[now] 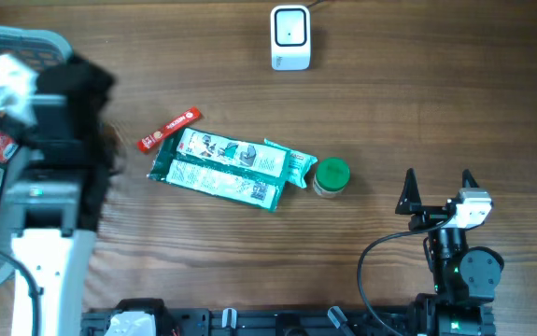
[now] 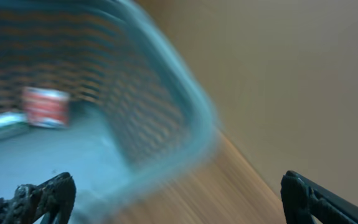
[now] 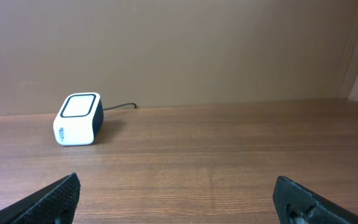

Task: Scan the item barcode
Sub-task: 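Lift the Nescafe stick out and drop it left of the wipes, then reach the left gripper into the basket and grasp the Kleenex tissue pack, then carry the tissue pack out and drop it right of the wipes, then reach the left gripper into the basket and grasp the green-white box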

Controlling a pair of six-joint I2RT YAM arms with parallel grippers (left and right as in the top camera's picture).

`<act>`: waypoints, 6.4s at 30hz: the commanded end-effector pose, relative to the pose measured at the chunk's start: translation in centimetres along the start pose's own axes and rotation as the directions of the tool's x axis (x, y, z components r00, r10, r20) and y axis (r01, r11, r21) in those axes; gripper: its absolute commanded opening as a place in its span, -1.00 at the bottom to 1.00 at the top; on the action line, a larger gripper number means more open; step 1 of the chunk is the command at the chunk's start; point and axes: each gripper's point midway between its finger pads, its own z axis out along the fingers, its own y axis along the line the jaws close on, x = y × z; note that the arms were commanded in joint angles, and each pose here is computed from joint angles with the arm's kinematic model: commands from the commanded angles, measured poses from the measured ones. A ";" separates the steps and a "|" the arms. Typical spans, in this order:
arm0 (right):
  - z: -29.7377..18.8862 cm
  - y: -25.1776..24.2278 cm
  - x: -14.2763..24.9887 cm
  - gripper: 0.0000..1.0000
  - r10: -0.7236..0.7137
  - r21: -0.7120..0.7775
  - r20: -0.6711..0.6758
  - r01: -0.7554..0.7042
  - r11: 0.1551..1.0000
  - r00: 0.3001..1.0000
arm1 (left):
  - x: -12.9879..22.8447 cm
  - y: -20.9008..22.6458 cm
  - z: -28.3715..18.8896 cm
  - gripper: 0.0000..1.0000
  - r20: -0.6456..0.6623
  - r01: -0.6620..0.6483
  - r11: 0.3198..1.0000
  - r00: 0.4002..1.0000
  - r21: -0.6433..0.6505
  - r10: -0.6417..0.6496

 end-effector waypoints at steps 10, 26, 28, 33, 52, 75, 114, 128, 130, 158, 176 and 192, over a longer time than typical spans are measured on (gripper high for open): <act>0.0 0.3 -0.1 0.99 0.006 -0.015 0.005 -0.005 1.000 1.000 | -1.0 15.9 12.1 1.00 -0.132 0.420 0.855 0.870 -0.305 -0.475; 0.0 0.3 -0.1 0.99 0.006 -0.015 0.005 -0.006 1.000 1.000 | 4.9 21.0 24.0 1.00 -0.251 0.063 0.936 0.955 -0.348 -0.157; 0.0 0.3 -0.1 1.00 0.006 -0.015 0.005 -0.006 1.000 1.000 | 4.9 20.6 24.8 1.00 -0.254 0.013 0.948 0.962 -0.317 -0.098; 0.0 0.3 -0.1 1.00 0.006 -0.015 0.005 -0.006 1.000 1.000 | 5.2 20.8 25.9 1.00 -0.231 -0.058 0.939 0.973 -0.340 -0.023; 0.0 0.3 -0.1 1.00 0.005 -0.015 0.005 -0.005 1.000 1.000 | 6.0 22.2 26.7 0.43 -0.159 0.063 0.901 0.977 -0.430 -0.144; 0.0 0.3 -0.1 0.99 0.006 -0.015 0.005 -0.006 1.000 1.000 | 7.7 23.8 28.2 -0.40 -0.157 0.061 0.882 0.976 -0.467 -0.151; 0.0 0.3 -0.1 0.99 0.006 -0.015 0.005 -0.005 1.000 1.000 | 9.8 -8.6 -7.8 -0.83 -0.566 0.215 0.836 0.814 0.505 0.133; 0.0 0.3 -0.1 1.00 0.006 -0.015 0.005 -0.006 1.000 1.000 | 42.2 -17.7 -9.1 -0.79 -0.820 0.143 0.869 0.433 0.474 0.376; 0.0 0.3 -0.1 0.99 0.006 -0.015 0.005 -0.005 1.000 1.000 | 45.2 -18.0 -9.3 -0.68 -0.822 0.148 0.863 0.416 0.483 0.389; 0.0 0.3 -0.1 0.99 0.006 -0.015 0.005 -0.005 1.000 1.000 | 9.1 -11.3 -9.2 1.00 -0.117 -0.001 0.929 0.992 0.369 0.048; 0.0 0.3 -0.1 1.00 0.006 -0.015 0.005 -0.005 1.000 1.000 | -2.8 16.9 7.8 1.00 0.006 0.673 0.676 0.710 -0.298 -0.704; 0.0 0.3 -0.1 1.00 0.006 -0.015 0.005 -0.006 1.000 1.000 | 2.3 24.3 16.3 0.99 -0.170 0.314 0.815 0.881 -0.487 -0.441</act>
